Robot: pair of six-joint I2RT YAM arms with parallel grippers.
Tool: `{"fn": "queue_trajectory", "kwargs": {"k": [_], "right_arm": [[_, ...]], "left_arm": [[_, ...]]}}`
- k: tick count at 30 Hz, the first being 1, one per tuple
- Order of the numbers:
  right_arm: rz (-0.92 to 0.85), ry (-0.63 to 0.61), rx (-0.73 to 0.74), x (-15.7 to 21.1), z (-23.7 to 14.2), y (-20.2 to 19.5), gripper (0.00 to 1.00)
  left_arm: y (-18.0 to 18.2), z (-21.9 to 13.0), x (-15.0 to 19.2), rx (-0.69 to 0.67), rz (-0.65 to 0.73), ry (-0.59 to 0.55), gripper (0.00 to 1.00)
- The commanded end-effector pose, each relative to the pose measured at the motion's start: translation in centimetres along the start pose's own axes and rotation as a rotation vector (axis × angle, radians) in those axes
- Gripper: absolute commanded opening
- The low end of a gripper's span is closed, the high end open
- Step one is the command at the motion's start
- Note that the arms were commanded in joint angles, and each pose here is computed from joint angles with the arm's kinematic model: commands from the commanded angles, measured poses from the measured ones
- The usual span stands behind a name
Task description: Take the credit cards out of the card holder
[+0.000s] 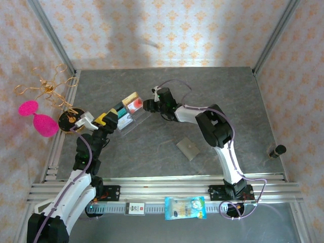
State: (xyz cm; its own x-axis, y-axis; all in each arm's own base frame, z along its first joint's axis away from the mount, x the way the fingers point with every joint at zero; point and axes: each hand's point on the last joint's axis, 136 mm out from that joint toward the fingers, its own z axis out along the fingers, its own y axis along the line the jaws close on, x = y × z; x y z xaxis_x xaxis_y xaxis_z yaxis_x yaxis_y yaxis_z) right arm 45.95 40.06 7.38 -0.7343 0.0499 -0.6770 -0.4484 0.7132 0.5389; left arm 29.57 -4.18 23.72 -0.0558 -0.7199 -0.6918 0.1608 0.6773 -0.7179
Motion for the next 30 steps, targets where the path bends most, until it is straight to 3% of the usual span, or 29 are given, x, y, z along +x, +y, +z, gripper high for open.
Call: {"fn": "queue_trajectory", "kwargs": {"k": [1, 13, 22, 30], "right_arm": [[-0.012, 0.014, 0.031, 0.3, 0.8, -0.4, 0.39], [-0.031, -0.029, 0.161, 0.2, -0.2, -1.3, 0.17], [0.014, -0.136, 0.305, -0.8, -4.3, -2.5, 0.08], [0.131, -0.243, 0.513, -0.4, -10.2, -5.4, 0.04]], "left_arm": [[-0.5, -0.2, 0.3, 0.022, 0.003, 0.019, 0.81], [-1.0, -0.3, 0.5, 0.042, 0.001, 0.040, 0.82], [-1.5, -0.3, 0.5, 0.050, -0.009, 0.054, 0.82], [-1.5, -0.2, 1.8, 0.056, -0.047, 0.098, 0.81]]}}
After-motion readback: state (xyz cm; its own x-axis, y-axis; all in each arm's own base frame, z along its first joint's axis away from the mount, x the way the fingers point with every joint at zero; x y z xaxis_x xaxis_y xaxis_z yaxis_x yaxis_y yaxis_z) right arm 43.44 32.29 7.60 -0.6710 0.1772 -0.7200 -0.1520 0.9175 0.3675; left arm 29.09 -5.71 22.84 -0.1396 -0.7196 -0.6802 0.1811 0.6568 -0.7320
